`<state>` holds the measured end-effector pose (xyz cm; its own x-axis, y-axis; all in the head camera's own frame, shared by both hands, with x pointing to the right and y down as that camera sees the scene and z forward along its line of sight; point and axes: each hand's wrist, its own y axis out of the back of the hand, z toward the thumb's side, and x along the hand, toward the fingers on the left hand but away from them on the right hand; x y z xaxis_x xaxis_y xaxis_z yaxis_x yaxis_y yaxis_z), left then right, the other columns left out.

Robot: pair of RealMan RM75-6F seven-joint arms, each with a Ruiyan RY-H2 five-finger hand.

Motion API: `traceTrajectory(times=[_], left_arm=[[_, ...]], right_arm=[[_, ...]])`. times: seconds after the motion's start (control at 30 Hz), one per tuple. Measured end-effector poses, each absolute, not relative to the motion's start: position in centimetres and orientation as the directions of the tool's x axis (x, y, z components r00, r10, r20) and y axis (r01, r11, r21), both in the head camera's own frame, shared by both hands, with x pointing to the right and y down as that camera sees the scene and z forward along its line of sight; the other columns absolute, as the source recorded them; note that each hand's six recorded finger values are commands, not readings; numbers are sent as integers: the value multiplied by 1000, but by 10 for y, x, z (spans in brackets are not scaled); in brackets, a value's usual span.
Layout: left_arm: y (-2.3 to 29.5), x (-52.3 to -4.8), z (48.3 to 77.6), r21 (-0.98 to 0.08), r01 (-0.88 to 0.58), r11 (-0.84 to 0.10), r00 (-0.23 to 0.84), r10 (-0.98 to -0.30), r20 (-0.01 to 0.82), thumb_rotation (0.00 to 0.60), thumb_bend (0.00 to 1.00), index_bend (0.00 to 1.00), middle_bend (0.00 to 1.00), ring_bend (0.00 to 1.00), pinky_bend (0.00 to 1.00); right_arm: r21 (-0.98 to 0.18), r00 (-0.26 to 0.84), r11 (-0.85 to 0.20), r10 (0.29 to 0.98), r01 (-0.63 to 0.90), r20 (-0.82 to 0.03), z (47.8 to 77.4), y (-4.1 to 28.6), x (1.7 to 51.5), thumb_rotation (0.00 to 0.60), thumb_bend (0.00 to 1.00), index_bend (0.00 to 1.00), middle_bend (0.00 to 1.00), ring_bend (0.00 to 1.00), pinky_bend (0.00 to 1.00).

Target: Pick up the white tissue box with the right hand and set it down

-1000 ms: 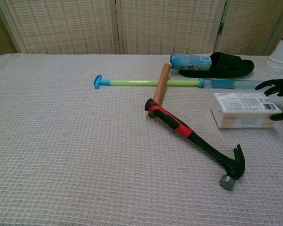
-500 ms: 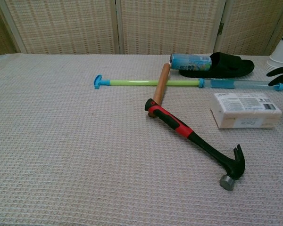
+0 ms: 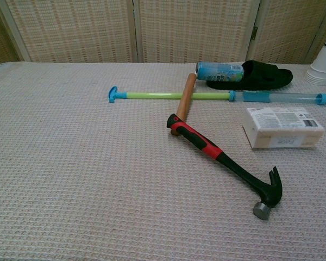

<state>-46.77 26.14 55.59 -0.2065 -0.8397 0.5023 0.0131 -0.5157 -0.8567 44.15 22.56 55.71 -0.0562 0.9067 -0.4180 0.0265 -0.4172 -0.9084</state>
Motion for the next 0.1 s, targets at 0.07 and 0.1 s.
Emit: traceTrajectory(times=[0.07, 0.1], left_arm=[[261, -468, 556, -857, 12, -515, -206, -840, 502, 600, 343, 105, 0, 0, 173], [261, -468, 556, -857, 11, -515, -206, -840, 502, 600, 344, 105, 0, 0, 173]], right_arm=[[-908, -65, -419, 906, 14, -419, 559, 229, 447, 600, 85, 31, 88, 0, 0], [-908, -69, -418, 906, 21, -418, 560, 230, 450, 600, 85, 31, 88, 0, 0]])
